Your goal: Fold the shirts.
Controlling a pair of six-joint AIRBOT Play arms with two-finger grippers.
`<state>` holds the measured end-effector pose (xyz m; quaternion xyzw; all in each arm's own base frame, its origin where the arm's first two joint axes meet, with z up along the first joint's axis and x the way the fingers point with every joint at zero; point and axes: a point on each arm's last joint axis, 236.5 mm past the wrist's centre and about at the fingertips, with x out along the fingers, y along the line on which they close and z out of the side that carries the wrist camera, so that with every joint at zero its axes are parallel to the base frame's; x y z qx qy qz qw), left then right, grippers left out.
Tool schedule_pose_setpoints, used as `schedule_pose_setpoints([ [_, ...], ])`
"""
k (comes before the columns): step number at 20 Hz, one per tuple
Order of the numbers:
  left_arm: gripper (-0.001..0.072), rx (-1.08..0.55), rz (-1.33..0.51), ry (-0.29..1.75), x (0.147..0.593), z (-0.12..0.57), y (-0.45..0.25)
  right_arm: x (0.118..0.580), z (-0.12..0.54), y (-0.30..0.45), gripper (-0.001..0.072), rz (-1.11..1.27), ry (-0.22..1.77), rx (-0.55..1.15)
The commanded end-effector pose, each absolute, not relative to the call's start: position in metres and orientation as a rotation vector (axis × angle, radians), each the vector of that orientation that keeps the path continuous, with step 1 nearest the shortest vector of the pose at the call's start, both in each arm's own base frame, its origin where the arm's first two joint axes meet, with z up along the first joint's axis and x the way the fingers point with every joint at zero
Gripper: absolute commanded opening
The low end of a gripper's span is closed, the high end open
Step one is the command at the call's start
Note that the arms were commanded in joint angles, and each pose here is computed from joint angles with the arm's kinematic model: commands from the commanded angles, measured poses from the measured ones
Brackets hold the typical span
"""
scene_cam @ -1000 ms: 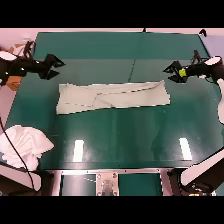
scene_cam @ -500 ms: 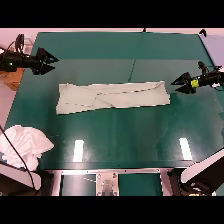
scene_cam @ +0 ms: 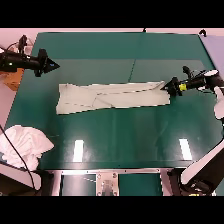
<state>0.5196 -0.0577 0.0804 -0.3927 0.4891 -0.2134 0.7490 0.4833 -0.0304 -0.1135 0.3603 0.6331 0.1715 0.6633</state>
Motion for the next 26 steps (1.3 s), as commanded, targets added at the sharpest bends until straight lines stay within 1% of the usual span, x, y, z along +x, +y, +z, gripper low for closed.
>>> schedule_pose_setpoints([
  [1, 0.0028, -0.872, -0.494, 1.079, 0.516, 0.084, -0.063, 0.488, -0.119, -0.014, 0.009, 0.441, 1.431, 0.753],
  [2, 0.0028, -0.875, -0.501, 1.081, 0.515, 0.085, -0.064, 0.49, -0.114, -0.012, 0.0015, 0.458, 1.428, 0.74],
  [4, 0.0028, -0.877, -0.517, 1.088, 0.513, 0.087, -0.069, 0.491, -0.092, -0.007, 0.0013, 0.518, 1.423, 0.734],
  [7, 0.0027, -0.815, -0.575, 1.125, 0.505, 0.083, -0.102, 0.498, -0.026, 0.004, 0.0013, 0.63, 1.342, 0.72],
  [9, 0.0027, -0.745, -0.63, 1.164, 0.496, 0.079, -0.145, 0.496, 0.031, 0.015, 0.0013, 0.699, 1.277, 0.707],
  [11, 0.0027, -0.675, -0.705, 1.211, 0.482, 0.07, -0.2, 0.485, 0.086, 0.03, 0.0013, 0.764, 1.224, 0.684],
  [14, 0.0027, -0.582, -0.806, 1.289, 0.453, 0.04, -0.289, 0.468, 0.14, 0.041, 0.0013, 0.768, 1.164, 0.619],
  [15, 0.0027, -0.561, -0.829, 1.313, 0.443, 0.026, -0.315, 0.458, 0.154, 0.044, 0.0014, 0.758, 1.172, 0.625],
  [19, 0.0027, -0.507, -0.902, 1.411, 0.399, -0.036, -0.406, 0.437, 0.208, 0.05, 0.0014, 0.74, 1.076, 0.552],
  [21, 0.0027, -0.496, -0.95, 1.409, 0.394, -0.046, -0.44, 0.429, 0.224, 0.052, 0.0014, 0.709, 1.056, 0.547],
  [23, 0.0027, -0.476, -0.994, 1.369, 0.397, -0.044, -0.468, 0.422, 0.23, 0.05, 0.0014, 0.68, 1.053, 0.531],
  [26, 0.0027, -0.494, -1.004, 1.36, 0.404, -0.045, -0.487, 0.418, 0.238, 0.052, 0.0014, 0.677, 1.039, 0.516],
])
